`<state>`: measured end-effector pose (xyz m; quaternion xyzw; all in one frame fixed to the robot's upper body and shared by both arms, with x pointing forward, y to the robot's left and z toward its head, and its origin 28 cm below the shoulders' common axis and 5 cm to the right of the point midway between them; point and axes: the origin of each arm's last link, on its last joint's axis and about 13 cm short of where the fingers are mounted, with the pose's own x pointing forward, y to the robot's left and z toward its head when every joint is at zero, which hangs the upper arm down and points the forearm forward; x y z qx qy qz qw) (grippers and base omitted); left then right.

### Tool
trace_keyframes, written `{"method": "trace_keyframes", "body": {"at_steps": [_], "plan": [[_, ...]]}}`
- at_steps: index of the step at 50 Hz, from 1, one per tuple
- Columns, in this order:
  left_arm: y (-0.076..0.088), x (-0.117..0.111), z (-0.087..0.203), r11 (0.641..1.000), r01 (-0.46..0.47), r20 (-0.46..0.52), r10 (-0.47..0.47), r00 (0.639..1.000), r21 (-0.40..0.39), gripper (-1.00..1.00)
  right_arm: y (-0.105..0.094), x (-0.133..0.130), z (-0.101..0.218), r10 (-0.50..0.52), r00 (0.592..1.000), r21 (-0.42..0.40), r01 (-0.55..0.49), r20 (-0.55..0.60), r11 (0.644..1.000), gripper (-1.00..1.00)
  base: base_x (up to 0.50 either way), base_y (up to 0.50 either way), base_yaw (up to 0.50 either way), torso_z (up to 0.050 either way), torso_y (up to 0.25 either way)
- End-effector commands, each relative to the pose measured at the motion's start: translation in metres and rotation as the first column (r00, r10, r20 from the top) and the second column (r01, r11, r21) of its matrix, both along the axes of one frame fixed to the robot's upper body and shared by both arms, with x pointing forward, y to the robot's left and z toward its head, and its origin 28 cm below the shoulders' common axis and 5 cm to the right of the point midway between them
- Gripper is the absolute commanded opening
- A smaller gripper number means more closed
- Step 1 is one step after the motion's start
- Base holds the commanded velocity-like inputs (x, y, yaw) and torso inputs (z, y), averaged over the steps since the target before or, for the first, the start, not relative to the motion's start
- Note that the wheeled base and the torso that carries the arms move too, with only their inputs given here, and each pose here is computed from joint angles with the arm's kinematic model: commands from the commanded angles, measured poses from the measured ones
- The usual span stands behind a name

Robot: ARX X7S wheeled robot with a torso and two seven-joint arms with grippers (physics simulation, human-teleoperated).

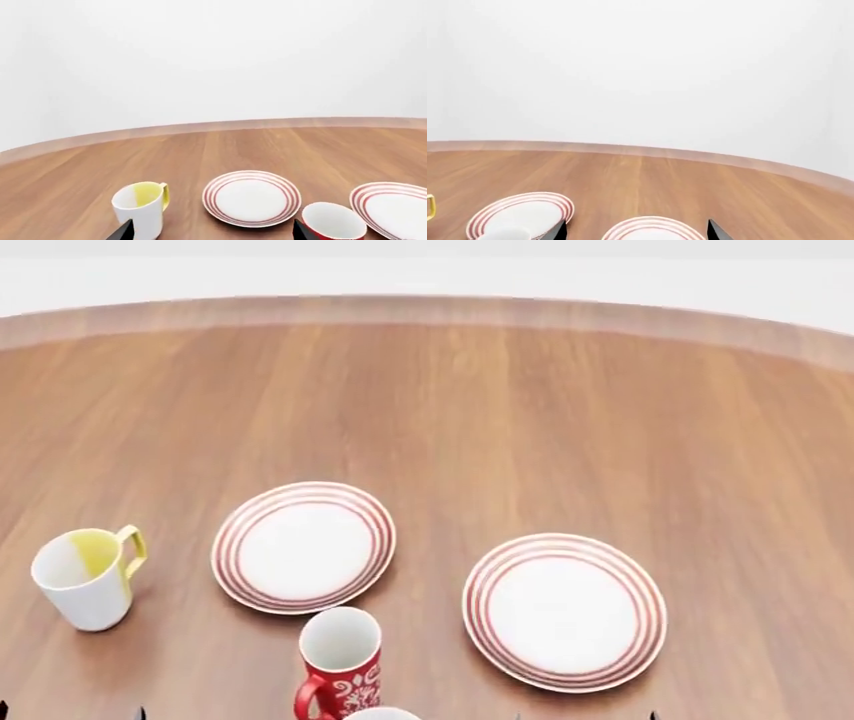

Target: Put the white mug on the left plate.

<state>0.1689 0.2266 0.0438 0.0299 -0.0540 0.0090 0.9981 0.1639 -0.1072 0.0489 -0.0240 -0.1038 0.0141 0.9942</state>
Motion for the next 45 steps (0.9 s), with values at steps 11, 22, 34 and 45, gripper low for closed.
{"method": "trace_keyframes", "body": {"at_steps": [11, 22, 34, 45], "plan": [[-0.001, 0.0, 0.001, 1.0, 0.008, -0.004, -0.008, 1.0, 0.001, 1.0, 0.0, 0.0, -0.001, 0.001, 1.0, 0.007, -0.001, -0.002, 1.0, 1.0, 0.37, 0.0, 0.0, 0.0, 0.0], [-0.002, -0.001, -0.001, 1.0, 0.01, -0.001, -0.01, 1.0, 0.002, 1.0, -0.001, 0.0, -0.003, -0.003, 1.0, 0.004, 0.003, -0.003, 1.0, 1.0, 0.37, 0.0, 0.0, 0.0, 0.001], [-0.002, -0.001, -0.001, 1.0, 0.013, -0.004, -0.013, 1.0, 0.0, 1.0, 0.0, -0.001, -0.003, -0.005, 1.0, -0.001, 0.005, 0.004, 1.0, 1.0, 0.37, 0.0, 0.0, 0.0, 0.0], [0.013, -0.023, 0.004, 0.981, 0.188, 0.062, -0.19, 0.98, 0.041, 1.0, -0.001, -0.002, -0.007, -0.01, 1.0, 0.007, 0.01, 0.014, 1.0, 1.0, 0.1, 0.0, 0.0, 0.0, 0.0]]}}
